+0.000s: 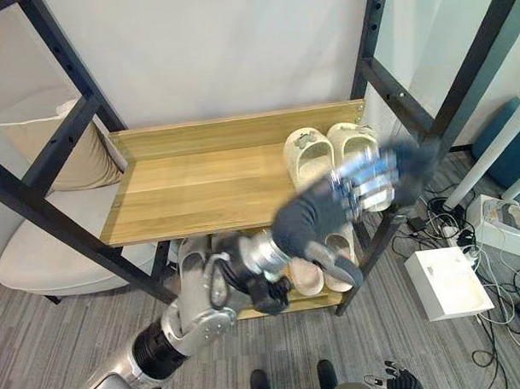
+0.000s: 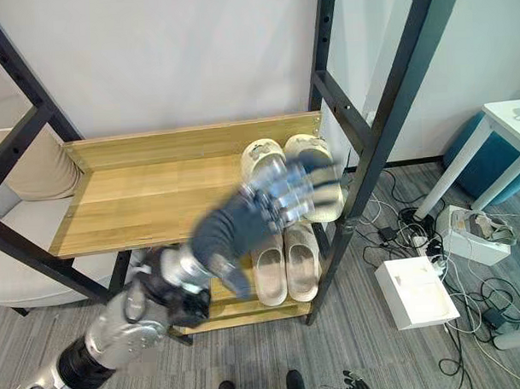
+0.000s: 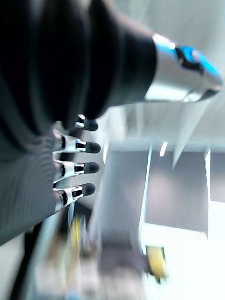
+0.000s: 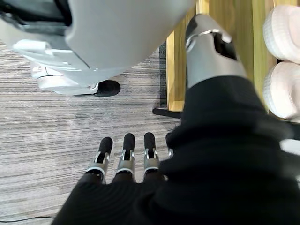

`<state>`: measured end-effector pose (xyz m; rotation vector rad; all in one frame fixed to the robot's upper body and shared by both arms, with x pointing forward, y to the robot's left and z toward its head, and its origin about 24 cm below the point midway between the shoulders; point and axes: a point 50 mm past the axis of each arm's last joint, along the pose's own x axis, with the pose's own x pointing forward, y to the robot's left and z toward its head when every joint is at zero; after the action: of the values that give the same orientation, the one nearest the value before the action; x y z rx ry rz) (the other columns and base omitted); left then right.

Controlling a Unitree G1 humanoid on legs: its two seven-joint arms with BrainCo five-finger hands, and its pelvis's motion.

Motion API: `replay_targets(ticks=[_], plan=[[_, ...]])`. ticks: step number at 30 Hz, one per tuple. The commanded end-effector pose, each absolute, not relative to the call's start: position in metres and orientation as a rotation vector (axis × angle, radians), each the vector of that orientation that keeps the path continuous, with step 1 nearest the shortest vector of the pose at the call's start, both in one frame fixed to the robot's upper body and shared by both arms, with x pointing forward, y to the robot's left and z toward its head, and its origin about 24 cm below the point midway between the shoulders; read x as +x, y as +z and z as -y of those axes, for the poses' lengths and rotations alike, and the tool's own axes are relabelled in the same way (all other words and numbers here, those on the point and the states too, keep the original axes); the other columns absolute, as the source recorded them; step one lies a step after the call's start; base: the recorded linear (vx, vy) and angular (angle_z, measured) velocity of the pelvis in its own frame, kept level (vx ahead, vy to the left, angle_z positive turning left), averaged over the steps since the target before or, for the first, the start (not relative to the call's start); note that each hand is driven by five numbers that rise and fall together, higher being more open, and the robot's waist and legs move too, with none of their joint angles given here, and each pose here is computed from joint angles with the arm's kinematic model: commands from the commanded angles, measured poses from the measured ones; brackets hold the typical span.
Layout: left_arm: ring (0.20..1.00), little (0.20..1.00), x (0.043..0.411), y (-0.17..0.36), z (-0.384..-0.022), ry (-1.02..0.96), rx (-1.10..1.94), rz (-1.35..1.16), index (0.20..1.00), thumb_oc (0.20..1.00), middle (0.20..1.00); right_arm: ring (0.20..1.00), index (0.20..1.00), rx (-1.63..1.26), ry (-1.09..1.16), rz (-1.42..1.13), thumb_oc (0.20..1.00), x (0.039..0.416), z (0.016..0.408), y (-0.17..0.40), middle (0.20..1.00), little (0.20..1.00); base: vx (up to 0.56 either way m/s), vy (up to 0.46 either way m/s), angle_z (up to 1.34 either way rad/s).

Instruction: Arrange the slippers neatly on the shoe rack.

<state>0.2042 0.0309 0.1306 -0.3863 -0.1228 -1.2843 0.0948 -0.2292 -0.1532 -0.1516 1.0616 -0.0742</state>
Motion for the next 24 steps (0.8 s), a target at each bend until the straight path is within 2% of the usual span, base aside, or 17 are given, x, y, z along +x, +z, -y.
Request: replay_targets(ticks=[1, 2, 4, 7, 8, 11, 16, 21, 24], plan=[[1.000, 1.000, 0.208, 0.107, -0.043, -1.310, -0.310, 0.039, 1.000, 1.000, 1.000, 1.000, 1.000, -0.190, -0.035, -0.987, 1.000, 0.111, 0.232, -0.146, 1.000, 1.000, 0.00, 0.000, 0.00], [1.000, 1.000, 0.208, 0.106, -0.043, -1.311, -0.310, 0.039, 1.000, 1.000, 1.000, 1.000, 1.000, -0.190, -0.035, -0.988, 1.000, 0.110, 0.232, -0.146, 1.000, 1.000, 0.00, 0.000, 0.00], [1.000, 1.000, 0.207, 0.074, -0.048, -1.289, -0.238, -0.081, 1.000, 1.000, 1.000, 1.000, 1.000, -0.177, -0.029, -0.980, 1.000, 0.112, 0.230, -0.146, 1.000, 1.000, 0.00, 0.000, 0.00], [1.000, 1.000, 0.209, 0.027, -0.071, -1.152, -0.086, -0.213, 1.000, 1.000, 1.000, 1.000, 1.000, -0.159, -0.034, -0.960, 1.000, 0.114, 0.229, -0.144, 1.000, 1.000, 0.00, 0.004, -0.01], [1.000, 1.000, 0.208, 0.026, -0.071, -1.152, -0.086, -0.212, 1.000, 1.000, 1.000, 1.000, 1.000, -0.159, -0.034, -0.961, 1.000, 0.114, 0.229, -0.144, 1.000, 1.000, 0.01, 0.018, -0.05], [1.000, 1.000, 0.208, -0.015, -0.108, -0.928, 0.069, -0.317, 1.000, 1.000, 1.000, 1.000, 1.000, -0.136, -0.053, -0.979, 1.000, 0.110, 0.228, -0.147, 1.000, 1.000, 0.00, 0.004, -0.01], [1.000, 1.000, 0.192, -0.066, -0.150, -0.667, 0.158, -0.516, 1.000, 1.000, 1.000, 1.000, 1.000, -0.107, -0.091, -1.014, 1.000, 0.103, 0.229, -0.150, 1.000, 1.000, 0.00, 0.000, 0.02], [1.000, 1.000, 0.173, -0.108, -0.193, -0.229, 0.084, -0.705, 1.000, 1.000, 1.000, 1.000, 1.000, -0.085, -0.144, -1.040, 1.000, 0.098, 0.233, -0.153, 1.000, 1.000, 0.00, 0.004, 0.02], [1.000, 1.000, 0.164, -0.123, -0.205, -0.097, 0.092, -0.789, 1.000, 1.000, 1.000, 1.000, 1.000, -0.097, -0.174, -1.046, 1.000, 0.099, 0.236, -0.153, 1.000, 1.000, 0.00, 0.000, 0.01]])
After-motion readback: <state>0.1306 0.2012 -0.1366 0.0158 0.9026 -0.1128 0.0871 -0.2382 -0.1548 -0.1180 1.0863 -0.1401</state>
